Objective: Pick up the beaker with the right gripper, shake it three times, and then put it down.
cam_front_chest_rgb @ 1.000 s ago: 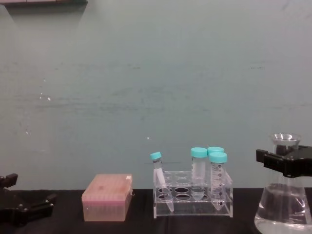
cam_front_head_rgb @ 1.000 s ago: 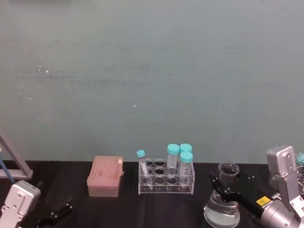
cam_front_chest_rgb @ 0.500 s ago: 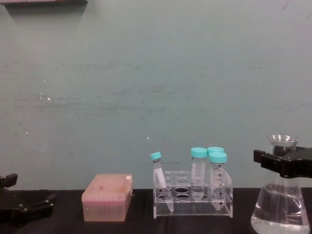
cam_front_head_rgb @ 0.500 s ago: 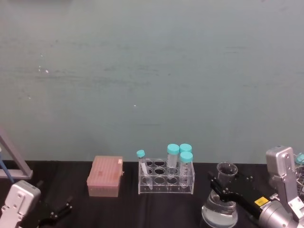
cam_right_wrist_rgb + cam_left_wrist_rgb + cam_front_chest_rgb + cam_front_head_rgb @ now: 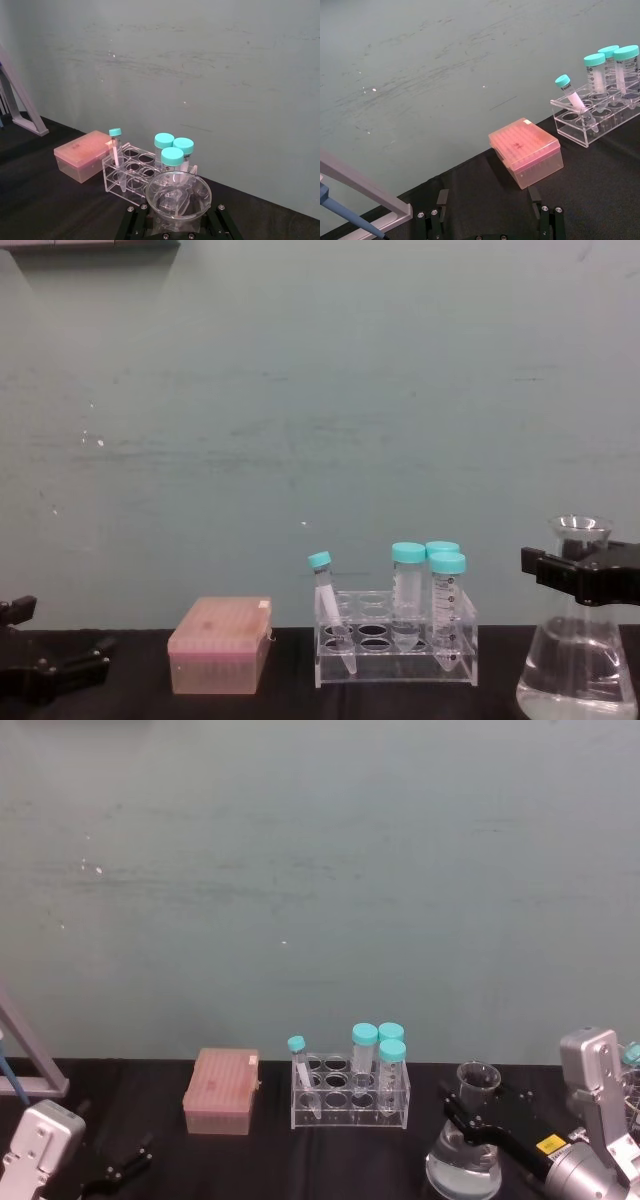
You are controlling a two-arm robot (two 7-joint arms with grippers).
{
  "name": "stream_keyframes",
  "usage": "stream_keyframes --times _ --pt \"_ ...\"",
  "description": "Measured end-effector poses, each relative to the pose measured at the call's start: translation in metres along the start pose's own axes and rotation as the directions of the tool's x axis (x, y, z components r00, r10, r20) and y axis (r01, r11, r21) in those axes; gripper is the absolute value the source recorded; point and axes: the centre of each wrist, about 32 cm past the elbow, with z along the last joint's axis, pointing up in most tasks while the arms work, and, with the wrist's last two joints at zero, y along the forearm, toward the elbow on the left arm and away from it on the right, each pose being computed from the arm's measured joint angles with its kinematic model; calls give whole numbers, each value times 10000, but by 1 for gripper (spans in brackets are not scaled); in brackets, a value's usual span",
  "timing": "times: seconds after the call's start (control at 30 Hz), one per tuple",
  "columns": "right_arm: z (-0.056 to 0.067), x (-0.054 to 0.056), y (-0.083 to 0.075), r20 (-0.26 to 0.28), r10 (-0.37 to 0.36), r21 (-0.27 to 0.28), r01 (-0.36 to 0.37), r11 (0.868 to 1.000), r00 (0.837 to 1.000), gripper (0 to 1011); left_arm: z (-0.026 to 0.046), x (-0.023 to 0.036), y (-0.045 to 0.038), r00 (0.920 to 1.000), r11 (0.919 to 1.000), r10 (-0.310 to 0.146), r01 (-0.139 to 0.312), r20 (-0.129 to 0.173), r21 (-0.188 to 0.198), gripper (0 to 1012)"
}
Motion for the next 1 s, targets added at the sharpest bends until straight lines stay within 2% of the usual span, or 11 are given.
stream_keyframes --times 0.4,0.47,0.57,0.6,0.67,0.7,0.77,0.8,0.87,0.9,1.0 --pt "2 4 -4 -129 23 1 -23 10000 9999 451 0 0 0 10000 10000 0 0 0 0 1000" --pt "1 8 -10 -536 140 46 -137 9999 9985 451 0 0 0 10000 10000 0 0 -1 0 1000" --pt "15 -11 -18 -2613 447 354 -366 9987 9642 451 0 0 0 10000 10000 0 0 -1 0 1000" --pt "15 -11 -18 -2613 447 354 -366 9987 9642 451 0 0 0 10000 10000 0 0 -1 0 1000" --pt "31 -30 -25 -4182 576 584 -365 9976 9065 451 0 0 0 10000 10000 0 0 -1 0 1000" --pt "43 -41 -31 -5177 675 729 -347 9967 8529 451 0 0 0 10000 10000 0 0 -1 0 1000" --pt "53 -57 -33 -6114 763 847 -308 9959 7877 451 0 0 0 10000 10000 1 -1 -1 0 1000" --pt "58 -68 -37 -6794 815 936 -240 9953 7292 451 0 0 0 10000 10000 0 0 -1 0 1000" --pt "58 -82 -41 -7406 865 1013 -165 9947 6664 451 0 0 0 10000 10000 1 -1 -2 0 1000" --pt "54 -92 -45 -7915 934 1091 -107 9940 6040 451 0 0 0 10000 10000 0 0 0 0 1000" --pt "40 -107 -52 -8451 990 1175 19 9931 5254 451 0 0 0 10000 10000 0 0 0 0 1000"
